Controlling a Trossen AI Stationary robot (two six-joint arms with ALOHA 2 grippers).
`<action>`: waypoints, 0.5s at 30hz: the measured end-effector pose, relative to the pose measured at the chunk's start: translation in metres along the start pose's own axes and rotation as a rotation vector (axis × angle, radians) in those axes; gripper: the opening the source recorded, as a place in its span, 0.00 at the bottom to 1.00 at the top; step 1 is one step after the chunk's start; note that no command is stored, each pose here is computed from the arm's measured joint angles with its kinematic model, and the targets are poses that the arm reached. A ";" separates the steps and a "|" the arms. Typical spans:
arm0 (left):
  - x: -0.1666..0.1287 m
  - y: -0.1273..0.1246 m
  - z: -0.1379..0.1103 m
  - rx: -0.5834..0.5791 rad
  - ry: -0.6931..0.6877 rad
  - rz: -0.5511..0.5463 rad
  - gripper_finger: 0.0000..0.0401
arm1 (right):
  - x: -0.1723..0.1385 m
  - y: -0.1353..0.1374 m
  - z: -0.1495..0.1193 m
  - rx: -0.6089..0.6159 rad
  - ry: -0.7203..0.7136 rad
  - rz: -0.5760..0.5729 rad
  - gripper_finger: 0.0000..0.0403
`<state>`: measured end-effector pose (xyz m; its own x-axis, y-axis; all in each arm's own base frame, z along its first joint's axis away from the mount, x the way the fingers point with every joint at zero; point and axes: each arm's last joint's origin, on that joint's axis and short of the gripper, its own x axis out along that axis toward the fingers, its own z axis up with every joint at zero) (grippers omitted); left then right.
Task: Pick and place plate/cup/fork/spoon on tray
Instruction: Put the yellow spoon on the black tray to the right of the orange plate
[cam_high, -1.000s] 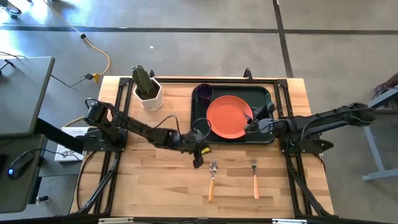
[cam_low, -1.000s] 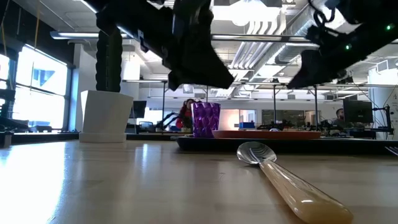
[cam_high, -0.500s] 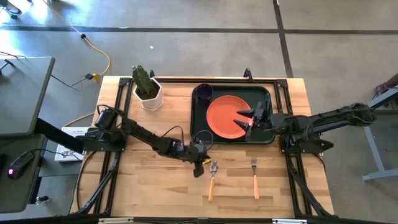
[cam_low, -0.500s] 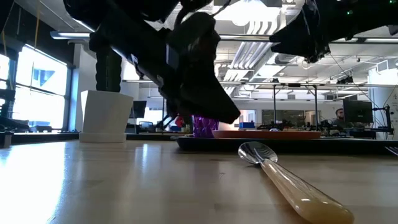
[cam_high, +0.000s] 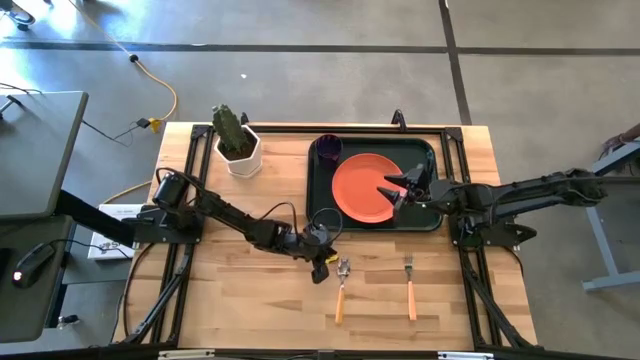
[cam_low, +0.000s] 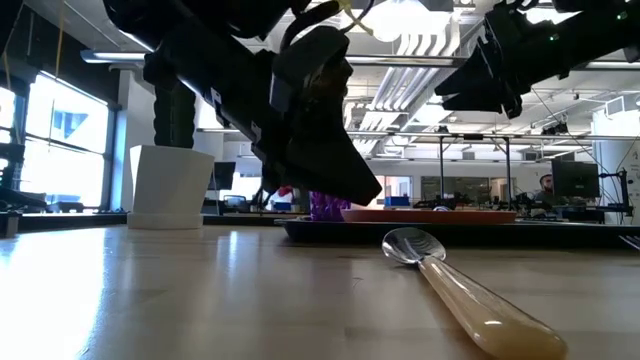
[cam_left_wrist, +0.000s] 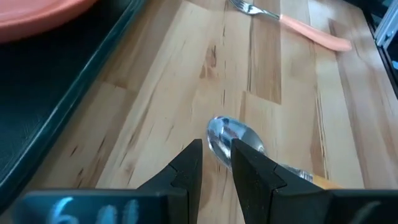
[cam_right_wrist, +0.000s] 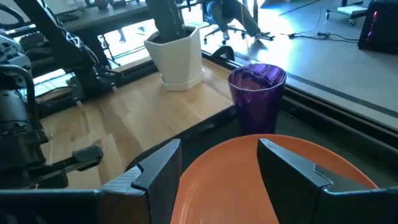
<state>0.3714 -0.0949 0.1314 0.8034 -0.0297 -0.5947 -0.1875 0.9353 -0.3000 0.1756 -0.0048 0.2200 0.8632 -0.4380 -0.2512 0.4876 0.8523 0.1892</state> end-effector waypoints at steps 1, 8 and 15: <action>0.000 0.000 0.000 -0.001 0.001 0.001 0.18 | 0.000 0.000 0.000 0.001 -0.001 0.000 0.51; 0.000 0.002 -0.001 -0.023 0.001 0.036 0.19 | 0.000 -0.001 -0.002 -0.006 0.017 -0.006 0.51; 0.004 -0.002 0.006 0.014 -0.103 0.005 0.27 | 0.000 -0.001 -0.004 0.001 0.036 -0.013 0.51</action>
<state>0.3784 -0.0946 0.1338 0.8567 0.0107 -0.5158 -0.1844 0.9401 -0.2868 0.1744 -0.0049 0.2162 0.8514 -0.4386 -0.2876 0.4991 0.8462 0.1869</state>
